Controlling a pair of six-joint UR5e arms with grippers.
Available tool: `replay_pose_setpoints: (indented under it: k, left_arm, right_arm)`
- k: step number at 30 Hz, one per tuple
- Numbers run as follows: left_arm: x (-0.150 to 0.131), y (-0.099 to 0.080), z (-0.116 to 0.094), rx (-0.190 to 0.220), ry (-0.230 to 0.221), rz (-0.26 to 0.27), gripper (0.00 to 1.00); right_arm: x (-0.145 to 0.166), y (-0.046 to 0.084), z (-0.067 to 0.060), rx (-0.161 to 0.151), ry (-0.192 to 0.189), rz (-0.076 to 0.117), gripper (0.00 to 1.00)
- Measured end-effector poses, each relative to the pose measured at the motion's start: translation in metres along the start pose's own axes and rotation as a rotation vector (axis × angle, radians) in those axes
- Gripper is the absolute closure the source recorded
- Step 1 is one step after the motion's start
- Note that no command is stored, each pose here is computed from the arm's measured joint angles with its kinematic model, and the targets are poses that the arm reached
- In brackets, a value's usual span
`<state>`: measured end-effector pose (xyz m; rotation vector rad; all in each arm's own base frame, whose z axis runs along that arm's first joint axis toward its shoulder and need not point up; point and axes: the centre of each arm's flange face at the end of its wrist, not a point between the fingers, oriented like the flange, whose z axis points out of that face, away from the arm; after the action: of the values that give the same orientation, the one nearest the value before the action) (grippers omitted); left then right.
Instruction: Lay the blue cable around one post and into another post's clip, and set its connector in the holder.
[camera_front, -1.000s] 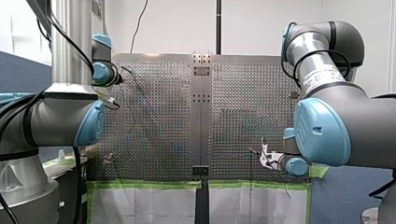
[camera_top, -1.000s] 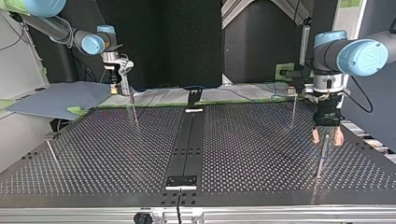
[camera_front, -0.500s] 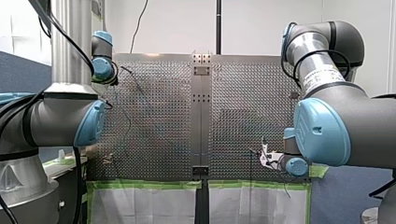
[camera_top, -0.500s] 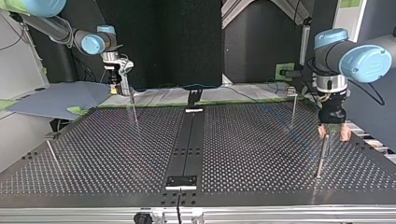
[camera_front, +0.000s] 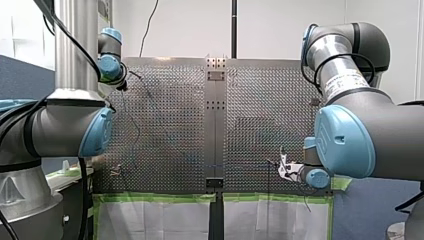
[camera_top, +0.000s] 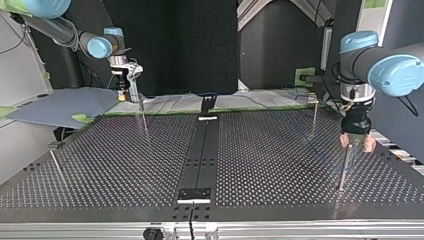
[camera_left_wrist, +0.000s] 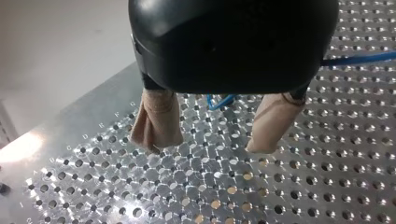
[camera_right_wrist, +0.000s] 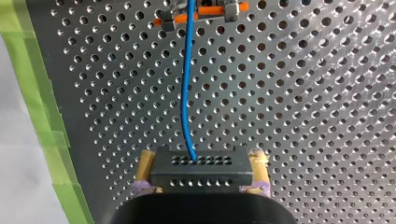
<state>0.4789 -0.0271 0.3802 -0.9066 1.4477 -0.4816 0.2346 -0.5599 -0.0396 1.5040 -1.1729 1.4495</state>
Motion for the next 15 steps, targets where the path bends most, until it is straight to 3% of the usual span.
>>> replay_pose_setpoints:
  k: [5,15]
  left_arm:
    - [-0.002,-0.001,-0.003,-0.032,0.009,0.012,0.00]
    - [-0.026,-0.016,0.001,-0.092,-0.045,0.024,0.00]
  right_arm:
    - [0.000,0.000,0.000,0.000,0.002,0.002,0.96]
    - [0.000,0.000,0.000,0.000,0.003,0.004,0.96]
